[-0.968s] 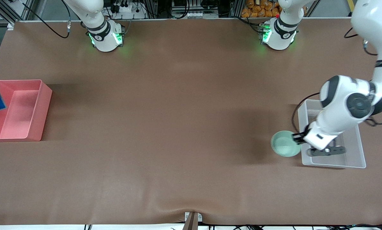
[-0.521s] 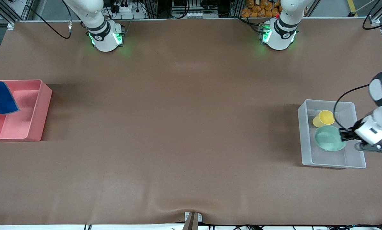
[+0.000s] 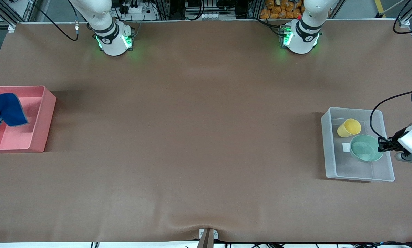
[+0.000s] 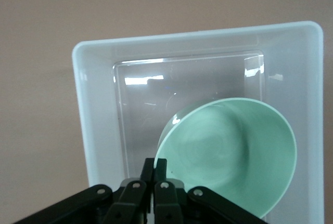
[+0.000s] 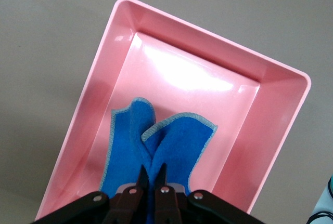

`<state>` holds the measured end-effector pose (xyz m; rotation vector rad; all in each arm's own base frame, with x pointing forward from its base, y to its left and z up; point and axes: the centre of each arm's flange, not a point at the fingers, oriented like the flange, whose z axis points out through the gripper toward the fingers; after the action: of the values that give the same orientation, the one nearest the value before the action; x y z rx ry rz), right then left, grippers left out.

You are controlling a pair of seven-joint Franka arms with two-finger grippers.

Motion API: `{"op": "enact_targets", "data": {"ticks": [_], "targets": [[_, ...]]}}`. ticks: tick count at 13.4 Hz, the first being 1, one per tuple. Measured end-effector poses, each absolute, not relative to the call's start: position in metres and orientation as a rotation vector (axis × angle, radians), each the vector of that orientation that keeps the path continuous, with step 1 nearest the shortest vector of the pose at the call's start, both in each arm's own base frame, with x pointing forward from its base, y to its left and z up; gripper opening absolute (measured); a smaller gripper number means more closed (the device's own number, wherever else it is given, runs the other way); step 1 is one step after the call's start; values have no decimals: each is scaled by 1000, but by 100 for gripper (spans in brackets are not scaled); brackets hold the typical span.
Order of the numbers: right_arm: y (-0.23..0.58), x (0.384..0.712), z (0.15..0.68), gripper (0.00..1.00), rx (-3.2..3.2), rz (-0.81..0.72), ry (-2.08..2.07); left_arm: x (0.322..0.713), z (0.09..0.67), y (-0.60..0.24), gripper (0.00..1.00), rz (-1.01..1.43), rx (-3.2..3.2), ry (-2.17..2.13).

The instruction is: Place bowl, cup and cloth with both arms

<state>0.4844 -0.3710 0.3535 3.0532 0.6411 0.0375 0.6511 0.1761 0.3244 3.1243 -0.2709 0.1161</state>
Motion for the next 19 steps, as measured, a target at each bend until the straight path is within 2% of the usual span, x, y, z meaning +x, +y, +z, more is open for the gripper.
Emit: {"op": "enact_targets", "data": {"ticks": [6,7,11,12,16,19], "targets": [[-372,480,319,6,3058,40,623,657,281,182,3,68,3069,-251],[-372,479,309,6,3068,25,622,657,276,182,7,62,3065,-252],[-372,482,285,6,3076,6,629,662,284,184,49,89,3070,-251],[-370,482,280,10,3081,-2,633,664,290,185,60,104,3075,-250],[-367,494,288,51,3061,28,646,668,342,172,99,138,3110,-290],[-338,520,334,83,3077,58,554,662,408,139,100,139,3130,-331]]}}
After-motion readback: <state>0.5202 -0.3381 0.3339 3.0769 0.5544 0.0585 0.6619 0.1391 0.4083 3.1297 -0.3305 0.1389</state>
